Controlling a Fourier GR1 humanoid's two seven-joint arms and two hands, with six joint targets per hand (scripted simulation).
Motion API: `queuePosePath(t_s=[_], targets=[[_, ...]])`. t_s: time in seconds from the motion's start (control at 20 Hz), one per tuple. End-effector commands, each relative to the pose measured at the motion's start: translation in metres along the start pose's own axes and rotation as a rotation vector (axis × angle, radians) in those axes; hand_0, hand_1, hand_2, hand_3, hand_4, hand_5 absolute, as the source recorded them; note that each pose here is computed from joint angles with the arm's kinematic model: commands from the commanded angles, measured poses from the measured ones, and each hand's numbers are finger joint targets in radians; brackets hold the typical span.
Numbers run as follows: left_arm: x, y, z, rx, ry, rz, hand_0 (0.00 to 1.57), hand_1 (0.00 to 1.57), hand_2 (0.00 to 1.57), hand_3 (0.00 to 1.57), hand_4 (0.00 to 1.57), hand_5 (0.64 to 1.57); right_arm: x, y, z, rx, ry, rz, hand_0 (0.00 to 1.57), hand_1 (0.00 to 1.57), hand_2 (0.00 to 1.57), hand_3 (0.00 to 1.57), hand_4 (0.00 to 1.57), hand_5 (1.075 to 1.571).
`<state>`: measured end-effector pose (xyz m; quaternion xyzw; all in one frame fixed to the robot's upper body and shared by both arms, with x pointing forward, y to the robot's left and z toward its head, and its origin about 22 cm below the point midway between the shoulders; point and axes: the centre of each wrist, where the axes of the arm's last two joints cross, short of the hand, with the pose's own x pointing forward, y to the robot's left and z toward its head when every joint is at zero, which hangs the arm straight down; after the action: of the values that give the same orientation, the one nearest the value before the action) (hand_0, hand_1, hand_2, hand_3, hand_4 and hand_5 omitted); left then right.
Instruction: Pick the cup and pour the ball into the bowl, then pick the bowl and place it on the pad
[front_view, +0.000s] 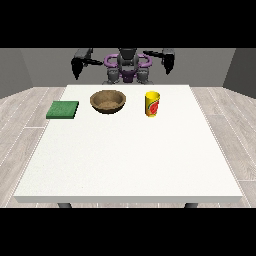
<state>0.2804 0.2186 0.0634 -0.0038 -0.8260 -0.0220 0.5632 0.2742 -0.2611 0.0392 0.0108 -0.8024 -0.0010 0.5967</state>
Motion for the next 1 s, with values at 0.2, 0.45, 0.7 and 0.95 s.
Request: queuePosePath(t_s=[0.2,0.45,0.7,0.95], targets=[[-0.023,0.014,-0.034,0.04,-0.068,-0.092,0.0,0.0,0.0,0.0,0.0,1.258,-0.006,-0.027,-0.02,0.066,-0.092,0.011,0.0,0.0,0.0,0.0,0.0,1.56],[-0.046,0.041,-0.045,0.058,-0.059,-0.08,0.0,0.0,0.0,0.0,0.0,1.259,-0.011,-0.029,-0.027,0.054,-0.092,0.02,0.0,0.0,0.0,0.0,0.0,1.562],[-0.076,0.015,-0.036,0.085,-0.064,-0.114,0.0,0.0,0.0,0.0,0.0,1.233,-0.006,-0.058,-0.04,0.033,-0.102,0.002,0.0,0.0,0.0,0.0,0.0,1.563],[-0.094,0.015,-0.033,0.108,-0.084,-0.116,0.0,0.0,0.0,0.0,0.0,1.276,-0.03,-0.057,-0.02,0.057,-0.11,-0.01,0.0,0.0,0.0,0.0,0.0,1.559]])
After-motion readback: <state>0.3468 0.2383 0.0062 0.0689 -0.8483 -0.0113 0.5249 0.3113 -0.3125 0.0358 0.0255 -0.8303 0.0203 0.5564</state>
